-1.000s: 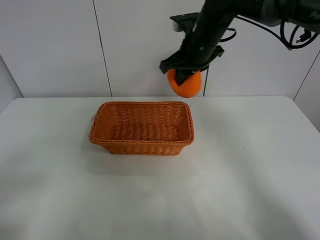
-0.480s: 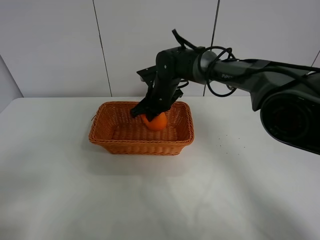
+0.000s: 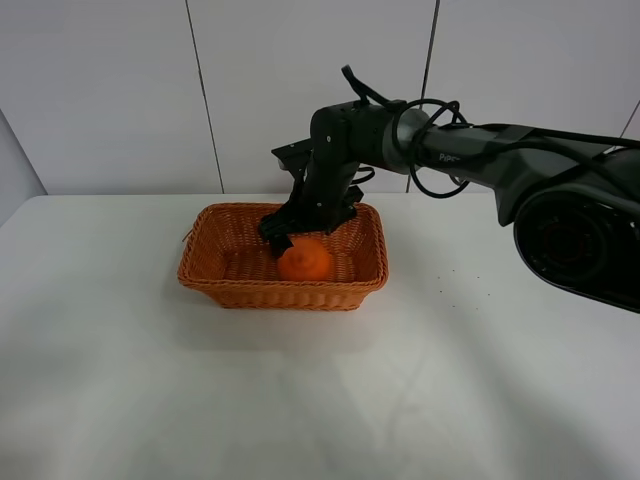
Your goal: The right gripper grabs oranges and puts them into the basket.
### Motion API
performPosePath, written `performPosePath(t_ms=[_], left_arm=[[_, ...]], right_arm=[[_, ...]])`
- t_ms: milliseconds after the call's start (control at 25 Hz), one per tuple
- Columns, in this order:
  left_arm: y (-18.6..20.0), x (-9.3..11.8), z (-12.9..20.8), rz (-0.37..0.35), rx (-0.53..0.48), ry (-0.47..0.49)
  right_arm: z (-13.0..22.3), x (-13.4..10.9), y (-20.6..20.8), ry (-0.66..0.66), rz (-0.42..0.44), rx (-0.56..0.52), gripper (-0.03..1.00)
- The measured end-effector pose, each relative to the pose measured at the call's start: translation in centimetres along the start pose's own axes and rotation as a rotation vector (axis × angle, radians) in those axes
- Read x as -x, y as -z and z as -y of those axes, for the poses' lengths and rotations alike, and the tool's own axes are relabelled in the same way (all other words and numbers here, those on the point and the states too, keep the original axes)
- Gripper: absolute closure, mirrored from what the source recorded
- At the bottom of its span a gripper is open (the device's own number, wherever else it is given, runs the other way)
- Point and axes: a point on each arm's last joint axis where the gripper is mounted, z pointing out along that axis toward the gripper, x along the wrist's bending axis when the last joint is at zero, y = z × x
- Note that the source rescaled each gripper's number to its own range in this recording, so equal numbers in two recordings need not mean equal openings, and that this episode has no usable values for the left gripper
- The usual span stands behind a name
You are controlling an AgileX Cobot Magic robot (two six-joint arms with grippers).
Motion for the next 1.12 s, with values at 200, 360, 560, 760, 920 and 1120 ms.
performPosePath(t_ms=[200, 360, 560, 760, 920, 1120], left_arm=[[0.0, 0.0, 0.0, 0.0, 0.0, 0.0], [0.0, 0.0, 0.0, 0.0, 0.0, 0.0], [0.0, 0.0, 0.0, 0.0, 0.0, 0.0], [0.0, 0.0, 0.0, 0.0, 0.0, 0.0], [0.0, 0.0, 0.0, 0.0, 0.0, 0.0], [0.0, 0.0, 0.0, 0.0, 0.0, 0.0]], right_arm=[[-0.3, -0.1, 2.1, 0.005, -0.003, -0.002, -0.03], [-1.3, -0.4, 5.9, 0.013, -0.004, -0.009, -0.03], [-3.0, 1.5, 10.7, -0.012, 0.008, 0.039, -0.03], [-3.0, 5.8, 11.5, -0.09, 0.043, 0.053, -0.03], [-2.3, 10.8, 11.7, -0.174, 0.088, 0.048, -0.03], [-0.4, 18.4, 12.1, -0.314, 0.153, 0.036, -0.02]])
